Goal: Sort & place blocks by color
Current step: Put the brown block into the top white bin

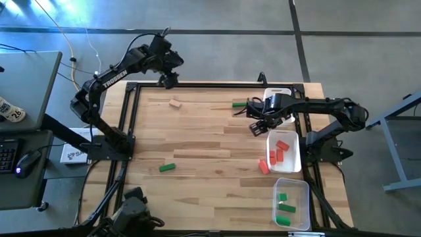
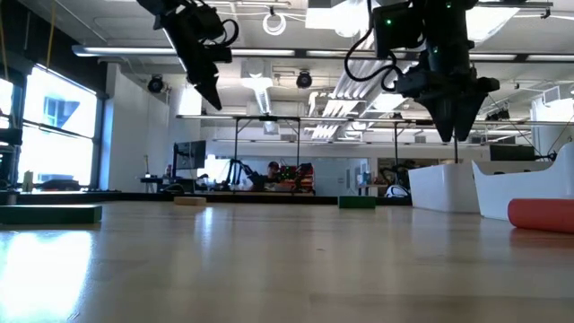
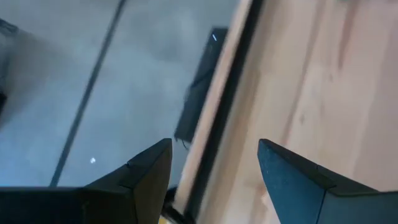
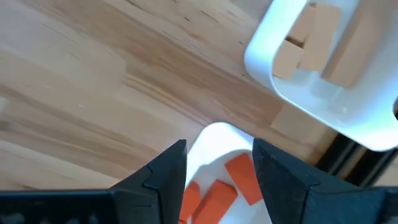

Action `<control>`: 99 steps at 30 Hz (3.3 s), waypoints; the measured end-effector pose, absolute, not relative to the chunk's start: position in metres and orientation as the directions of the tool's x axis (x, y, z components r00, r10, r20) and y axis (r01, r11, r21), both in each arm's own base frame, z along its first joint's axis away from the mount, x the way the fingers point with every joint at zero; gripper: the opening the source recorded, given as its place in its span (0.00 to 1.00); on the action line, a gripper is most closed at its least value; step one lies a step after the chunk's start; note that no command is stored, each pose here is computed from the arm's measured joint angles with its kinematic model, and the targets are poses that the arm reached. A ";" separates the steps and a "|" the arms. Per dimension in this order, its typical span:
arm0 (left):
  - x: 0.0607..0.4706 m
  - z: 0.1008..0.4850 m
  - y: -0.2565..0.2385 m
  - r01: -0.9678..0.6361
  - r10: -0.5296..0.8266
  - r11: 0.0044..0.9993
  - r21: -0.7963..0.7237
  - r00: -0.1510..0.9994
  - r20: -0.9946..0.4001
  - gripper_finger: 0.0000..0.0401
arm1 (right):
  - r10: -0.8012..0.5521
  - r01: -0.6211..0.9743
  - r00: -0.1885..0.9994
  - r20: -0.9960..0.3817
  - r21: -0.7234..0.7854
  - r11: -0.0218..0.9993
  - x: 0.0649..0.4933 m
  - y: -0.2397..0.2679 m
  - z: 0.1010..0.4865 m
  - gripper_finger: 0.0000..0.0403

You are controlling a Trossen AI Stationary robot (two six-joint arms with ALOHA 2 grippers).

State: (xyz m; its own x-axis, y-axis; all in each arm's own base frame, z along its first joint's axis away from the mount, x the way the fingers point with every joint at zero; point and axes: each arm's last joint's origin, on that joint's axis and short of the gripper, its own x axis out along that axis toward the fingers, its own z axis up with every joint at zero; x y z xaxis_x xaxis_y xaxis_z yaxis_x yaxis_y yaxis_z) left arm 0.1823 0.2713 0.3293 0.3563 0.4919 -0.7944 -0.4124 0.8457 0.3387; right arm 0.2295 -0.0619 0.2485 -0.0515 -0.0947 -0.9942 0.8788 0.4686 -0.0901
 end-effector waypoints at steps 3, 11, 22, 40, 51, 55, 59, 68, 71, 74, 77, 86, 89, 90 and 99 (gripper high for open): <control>0.185 0.318 0.270 -0.379 0.424 0.876 0.298 0.313 -0.850 0.56 | -0.103 0.881 -0.025 -0.994 -0.071 0.468 0.232 -0.063 0.249 0.42; 0.203 0.277 0.275 -0.385 0.311 0.893 0.232 0.157 -0.937 0.56 | -0.142 0.884 0.026 -0.990 -0.043 0.466 0.238 -0.065 0.249 0.42; 0.236 0.222 0.269 -0.229 0.182 0.956 0.183 -0.027 -0.983 0.56 | -0.143 0.885 0.061 -0.988 -0.013 0.466 0.241 -0.065 0.249 0.42; 0.264 0.166 0.257 -0.030 0.136 0.988 0.149 -0.256 -0.957 0.56 | -0.208 0.840 0.189 -0.960 0.049 0.540 0.254 -0.070 0.252 0.42; 0.269 0.145 0.259 0.002 0.163 0.985 0.172 -0.334 -0.928 0.56 | -0.206 0.828 0.191 -0.960 0.045 0.559 0.254 -0.070 0.252 0.42; 0.270 0.135 0.259 0.027 0.189 0.981 0.193 -0.387 -0.903 0.56 | -0.203 0.820 0.192 -0.960 0.043 0.571 0.254 -0.070 0.252 0.42; 0.274 0.133 0.257 0.040 0.201 0.979 0.202 -0.389 -0.899 0.56 | -0.203 0.817 0.192 -0.960 0.042 0.576 0.254 -0.070 0.252 0.42; 0.275 0.131 0.259 0.022 0.192 0.980 0.198 -0.355 -0.915 0.56 | -0.200 0.813 0.194 -0.961 0.043 0.580 0.254 -0.069 0.252 0.42; 0.275 0.127 0.260 0.019 0.206 0.977 0.215 -0.379 -0.902 0.56 | -0.196 0.814 0.194 -0.961 0.047 0.579 0.254 -0.069 0.252 0.42; 0.275 0.124 0.261 0.027 0.217 0.974 0.225 -0.398 -0.892 0.56 | -0.182 0.812 0.199 -0.963 0.057 0.581 0.254 -0.069 0.251 0.42; 0.275 0.124 0.261 0.038 0.219 0.974 0.222 -0.398 -0.891 0.55 | -0.176 0.811 0.200 -0.964 0.062 0.582 0.254 -0.069 0.251 0.42; 0.274 0.122 0.262 0.035 0.218 0.974 0.224 -0.404 -0.888 0.37 | -0.176 0.811 0.200 -0.964 0.062 0.582 0.254 -0.069 0.251 0.42; 0.275 0.122 0.263 0.034 0.236 0.969 0.243 -0.401 -0.885 0.30 | -0.190 0.812 0.196 -0.962 0.050 0.582 0.254 -0.069 0.252 0.42; 0.275 0.122 0.264 0.033 0.243 0.967 0.251 -0.399 -0.884 0.27 | -0.194 0.814 0.195 -0.961 0.048 0.579 0.254 -0.069 0.252 0.42; 0.276 0.124 0.265 -0.011 0.257 0.959 0.283 -0.388 -0.885 0.22 | -0.202 0.824 0.201 -0.959 0.054 0.565 0.255 -0.070 0.252 0.42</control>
State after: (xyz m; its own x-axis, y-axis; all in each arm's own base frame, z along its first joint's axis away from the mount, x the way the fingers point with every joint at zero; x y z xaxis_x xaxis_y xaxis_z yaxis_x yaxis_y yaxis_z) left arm 0.2757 0.2652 0.1235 -0.3884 0.2568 -0.8850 -0.0108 0.9590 0.2831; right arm 0.2548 -0.0696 0.2517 0.2009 -0.2021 -0.9585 0.8235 0.5648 0.0536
